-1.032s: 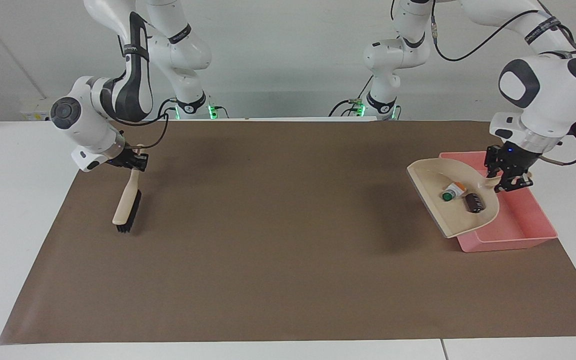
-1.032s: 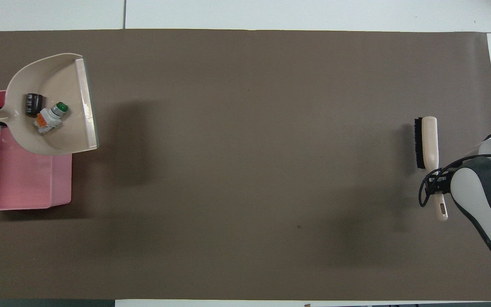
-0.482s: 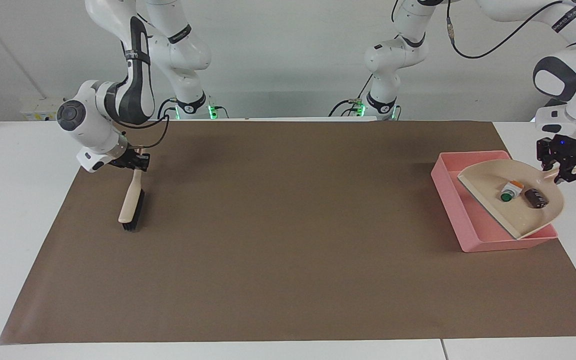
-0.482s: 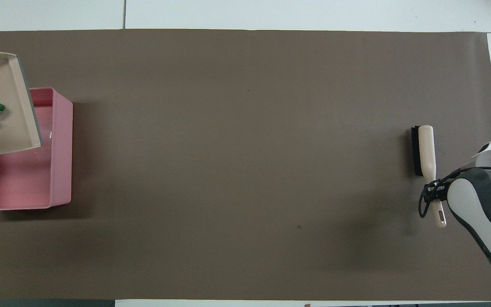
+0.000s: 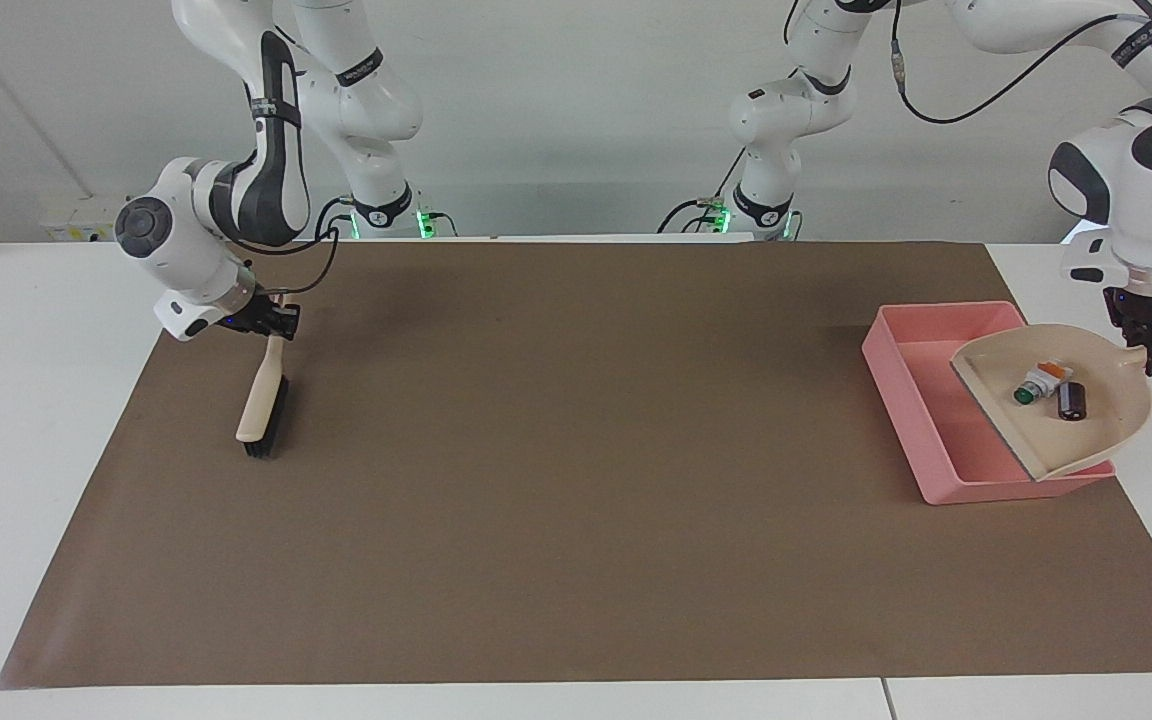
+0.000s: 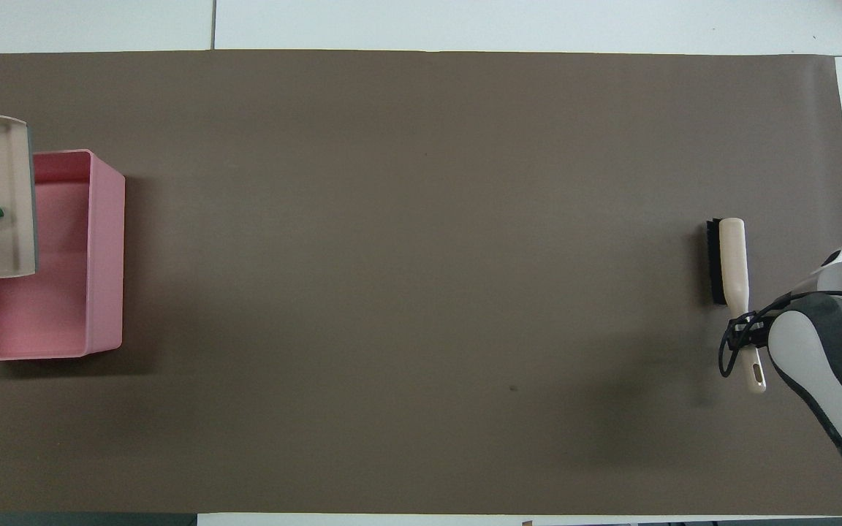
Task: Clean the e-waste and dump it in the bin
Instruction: 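Tip the dustpan over the pink bin with the left gripper to dump the component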
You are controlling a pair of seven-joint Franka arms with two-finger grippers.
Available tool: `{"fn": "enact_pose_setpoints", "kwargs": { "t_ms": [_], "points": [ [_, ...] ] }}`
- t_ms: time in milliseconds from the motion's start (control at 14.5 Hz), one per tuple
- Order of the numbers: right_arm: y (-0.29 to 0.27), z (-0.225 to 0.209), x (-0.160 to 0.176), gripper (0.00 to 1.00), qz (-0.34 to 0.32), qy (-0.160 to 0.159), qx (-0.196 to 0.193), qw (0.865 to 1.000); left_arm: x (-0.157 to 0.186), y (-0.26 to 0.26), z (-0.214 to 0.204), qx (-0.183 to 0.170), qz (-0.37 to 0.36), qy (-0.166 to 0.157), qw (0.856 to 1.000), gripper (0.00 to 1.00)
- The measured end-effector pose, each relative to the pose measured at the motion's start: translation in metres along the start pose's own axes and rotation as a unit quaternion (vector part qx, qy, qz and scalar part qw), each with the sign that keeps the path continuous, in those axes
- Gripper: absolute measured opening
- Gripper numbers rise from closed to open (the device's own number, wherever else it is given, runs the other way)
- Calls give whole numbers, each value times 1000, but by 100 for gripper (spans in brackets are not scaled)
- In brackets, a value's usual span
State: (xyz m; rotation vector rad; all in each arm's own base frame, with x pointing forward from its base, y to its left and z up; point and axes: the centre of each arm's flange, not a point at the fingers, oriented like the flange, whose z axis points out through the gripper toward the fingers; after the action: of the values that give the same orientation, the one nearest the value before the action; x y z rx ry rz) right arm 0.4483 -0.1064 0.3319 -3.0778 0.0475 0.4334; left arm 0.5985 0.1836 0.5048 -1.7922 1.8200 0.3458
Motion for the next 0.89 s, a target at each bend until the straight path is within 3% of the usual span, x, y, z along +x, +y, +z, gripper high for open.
{"fn": "enact_pose_setpoints", "kwargs": {
  "t_ms": [138,206,482,619,895],
  "points": [
    [0,0,0,29,-1,0,0,1000,1,-1,-1,4,-4,-38,999,33],
    [0,0,0,37,-1,0,0,1000,1,0,0,4,-4,-52,999,33],
    [0,-1,0,81,-2,1,0,1000,-4,7,2,8,-21,-100,995,33],
    [0,-4,1,99,-5,5,-1,1000,-8,8,1,9,-22,-121,992,33],
    [3,-71,22,100,-11,69,-16,997,-11,9,-10,6,-20,-171,985,33]
  ]
}}
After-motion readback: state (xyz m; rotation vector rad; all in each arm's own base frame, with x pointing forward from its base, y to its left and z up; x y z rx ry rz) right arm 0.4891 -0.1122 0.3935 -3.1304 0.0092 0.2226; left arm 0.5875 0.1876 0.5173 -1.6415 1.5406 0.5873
